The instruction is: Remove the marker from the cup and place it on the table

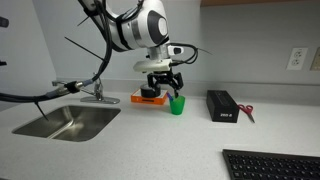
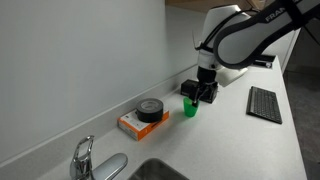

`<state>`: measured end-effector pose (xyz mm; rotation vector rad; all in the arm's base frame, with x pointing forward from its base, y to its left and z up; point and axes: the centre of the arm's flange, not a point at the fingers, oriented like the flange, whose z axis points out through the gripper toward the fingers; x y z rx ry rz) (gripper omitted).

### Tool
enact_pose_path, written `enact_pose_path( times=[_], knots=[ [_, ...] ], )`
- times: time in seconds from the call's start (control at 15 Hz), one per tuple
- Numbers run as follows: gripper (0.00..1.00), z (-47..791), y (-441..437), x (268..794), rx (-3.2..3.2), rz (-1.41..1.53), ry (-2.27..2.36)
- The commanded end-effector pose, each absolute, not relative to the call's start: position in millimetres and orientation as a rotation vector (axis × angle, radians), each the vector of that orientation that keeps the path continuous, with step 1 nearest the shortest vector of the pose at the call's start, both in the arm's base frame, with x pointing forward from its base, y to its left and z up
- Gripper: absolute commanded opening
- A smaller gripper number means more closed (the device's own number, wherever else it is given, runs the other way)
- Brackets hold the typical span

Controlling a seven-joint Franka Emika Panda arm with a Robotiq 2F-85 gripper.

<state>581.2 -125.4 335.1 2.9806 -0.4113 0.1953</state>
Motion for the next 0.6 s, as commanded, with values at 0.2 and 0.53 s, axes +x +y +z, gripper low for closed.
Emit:
enact_pose_path(
  times=[0.2,0.53],
  knots=[
    [0.76,328.8,-125.5,612.6,2.908,0.262,-0.530],
    [0.42,325.8,-124.5,621.9,2.902,0.255,-0.581]
  ],
)
